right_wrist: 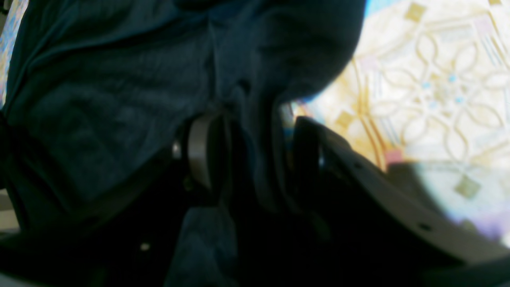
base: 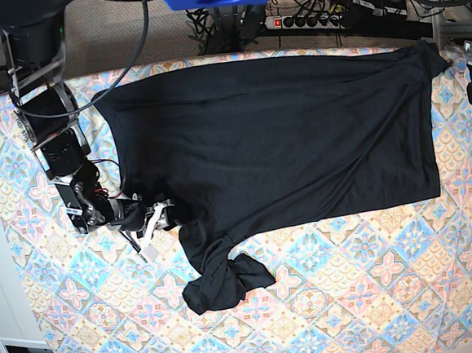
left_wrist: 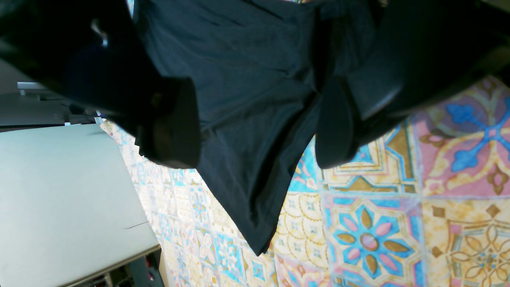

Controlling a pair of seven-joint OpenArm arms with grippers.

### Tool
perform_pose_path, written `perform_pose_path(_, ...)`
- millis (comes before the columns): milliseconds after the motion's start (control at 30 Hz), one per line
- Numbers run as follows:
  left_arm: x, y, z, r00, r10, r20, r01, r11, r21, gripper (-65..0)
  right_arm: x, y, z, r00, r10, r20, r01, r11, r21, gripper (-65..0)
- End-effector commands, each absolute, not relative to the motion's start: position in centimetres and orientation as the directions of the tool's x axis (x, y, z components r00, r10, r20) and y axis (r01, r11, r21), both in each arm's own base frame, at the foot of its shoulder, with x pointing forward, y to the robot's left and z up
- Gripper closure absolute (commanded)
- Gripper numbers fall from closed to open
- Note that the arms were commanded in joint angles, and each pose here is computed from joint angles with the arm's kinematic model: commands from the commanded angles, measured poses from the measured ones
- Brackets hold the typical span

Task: Layout the t-shirt on the table in an organized manner, then fold the t-shirt properly

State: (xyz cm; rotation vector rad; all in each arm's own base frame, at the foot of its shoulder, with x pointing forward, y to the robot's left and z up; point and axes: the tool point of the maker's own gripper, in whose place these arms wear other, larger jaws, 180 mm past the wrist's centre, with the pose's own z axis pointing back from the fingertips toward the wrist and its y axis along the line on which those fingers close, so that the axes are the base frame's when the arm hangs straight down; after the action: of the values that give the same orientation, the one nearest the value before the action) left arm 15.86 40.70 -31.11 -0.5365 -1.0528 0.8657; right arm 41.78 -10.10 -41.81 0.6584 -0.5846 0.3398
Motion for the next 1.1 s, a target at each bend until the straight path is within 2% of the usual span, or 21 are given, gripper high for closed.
perform_pose_path(0,16.3,41.5,-29.4,0.201,0.801,0.564,-0.323,0.598,-0.734,-43.7,42.8,-10.6,-40.8,0.773,0.121,0.622,-0.482,0.751,0.452,-28.0)
perform_pose_path(233,16.4,41.4,-29.4,0.205,0.801,0.563,-0.320,0.598,-0.734,-43.7,42.8,-10.6,-40.8,0.775,0.120,0.621,-0.479,0.752,0.453,-26.5)
perform_pose_path(333,16.8,40.9,-29.6,0.226,0.798,0.558,-0.313,0.602,-0.734,-43.7,42.8,-10.7,-40.8,0.774,0.115,0.623,-0.476,0.754,0.452,-17.2)
perform_pose_path(467,17.7,40.1,-30.0,0.258,0.794,0.550,-0.297,0.607,-0.737,-43.7,42.9,-10.8,-40.9,0.776,0.110,0.621,-0.468,0.760,0.451,-0.2)
perform_pose_path(667,21.8,38.7,-28.9,0.263,0.785,0.561,-0.213,0.614,-0.760,-43.7,43.4,-11.4,-41.2,0.784,0.080,0.615,-0.424,0.792,0.438,0.0)
perform_pose_path(800,24.6,38.9,-29.2,0.278,0.770,0.574,-0.238,0.635,-0.735,-43.7,43.6,-11.4,-41.1,0.780,0.073,0.622,-0.423,0.793,0.438,0.0)
perform_pose_path(967,28.4,39.1,-32.3,0.299,0.828,0.473,-0.305,0.553,-0.775,-43.7,43.4,-11.4,-41.2,0.782,0.073,0.619,-0.422,0.793,0.439,0.0)
perform_pose_path(1067,30.2,39.8,-32.6,0.255,0.843,0.474,-0.327,0.536,-0.778,-43.7,43.4,-11.5,-41.2,0.782,0.073,0.619,-0.421,0.794,0.438,0.0)
